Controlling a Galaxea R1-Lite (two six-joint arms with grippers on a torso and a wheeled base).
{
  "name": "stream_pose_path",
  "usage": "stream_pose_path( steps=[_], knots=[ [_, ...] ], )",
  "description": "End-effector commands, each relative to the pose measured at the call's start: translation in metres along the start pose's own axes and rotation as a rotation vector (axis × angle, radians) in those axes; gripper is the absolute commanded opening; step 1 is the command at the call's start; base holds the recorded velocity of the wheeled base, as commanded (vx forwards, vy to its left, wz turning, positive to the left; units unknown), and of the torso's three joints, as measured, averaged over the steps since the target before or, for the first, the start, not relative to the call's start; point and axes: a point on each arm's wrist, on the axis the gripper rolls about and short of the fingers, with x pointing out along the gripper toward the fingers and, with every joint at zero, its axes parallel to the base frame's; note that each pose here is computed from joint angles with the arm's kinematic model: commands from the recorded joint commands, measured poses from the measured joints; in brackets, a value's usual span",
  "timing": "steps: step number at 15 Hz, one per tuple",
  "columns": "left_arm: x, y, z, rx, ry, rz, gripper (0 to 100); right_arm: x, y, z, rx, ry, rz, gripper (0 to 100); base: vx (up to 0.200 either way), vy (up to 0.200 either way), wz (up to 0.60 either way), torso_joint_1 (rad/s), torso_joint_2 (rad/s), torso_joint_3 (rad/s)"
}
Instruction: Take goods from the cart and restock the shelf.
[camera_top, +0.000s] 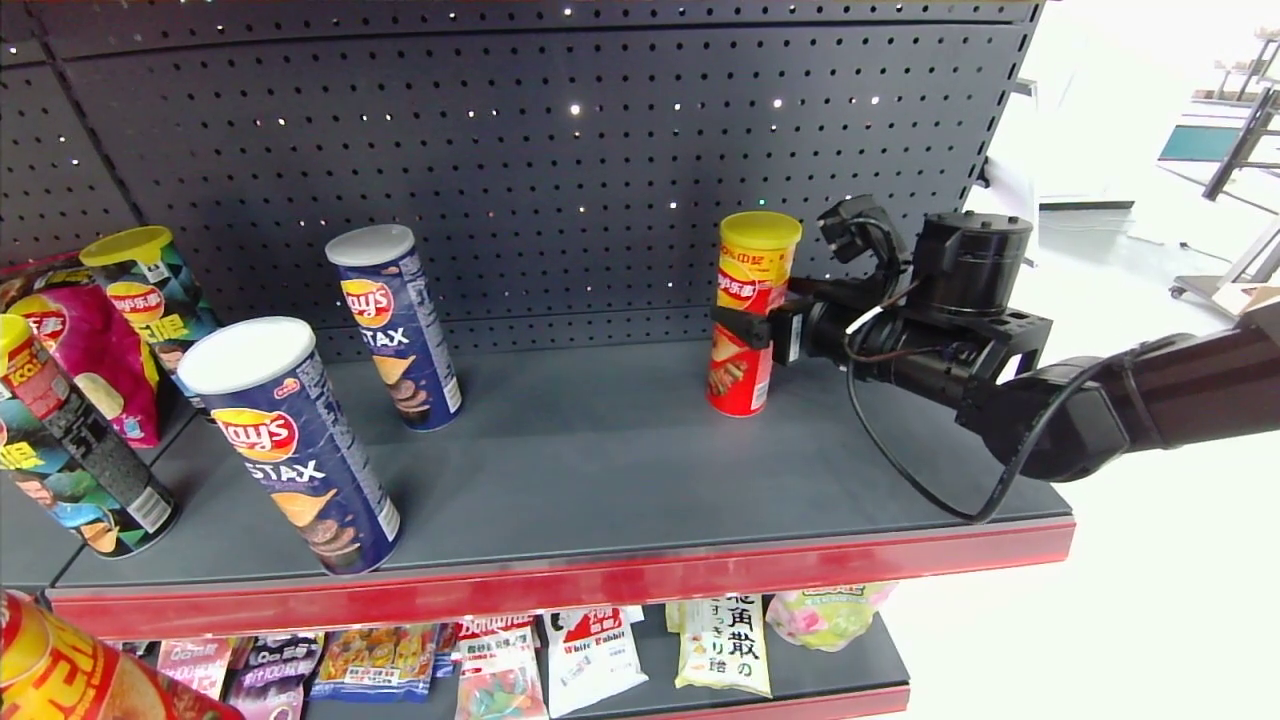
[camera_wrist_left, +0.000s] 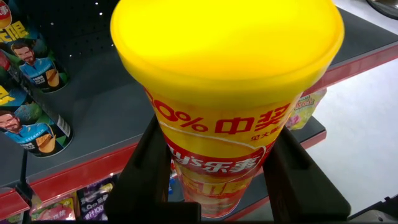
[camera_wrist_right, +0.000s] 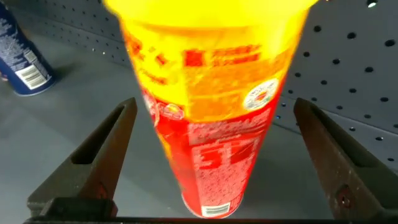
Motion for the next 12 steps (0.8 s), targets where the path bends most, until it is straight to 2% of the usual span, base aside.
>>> stream_pose_path(
  steps=[1,5,6,12],
  knots=[
    [0.000,0.000,0.000,0.000,0.002,0.000,0,0.004,-0.001,0.002,-0.001,-0.011,0.000,100,0.000,0.000,0.00,0.000,0.00,0.000],
    [0.000,0.000,0.000,0.000,0.002,0.000,0,0.011,0.001,0.001,0.001,-0.016,0.008,100,0.000,0.000,0.00,0.000,0.00,0.000],
    [0.000,0.000,0.000,0.000,0.002,0.000,0,0.011,0.002,0.000,0.001,-0.013,0.009,0,0.000,0.000,0.00,0.000,0.00,0.000],
    [0.000,0.000,0.000,0.001,-0.001,0.000,0,0.014,0.005,-0.007,0.004,-0.001,0.045,0,0.000,0.000,0.00,0.000,0.00,0.000]
  ],
)
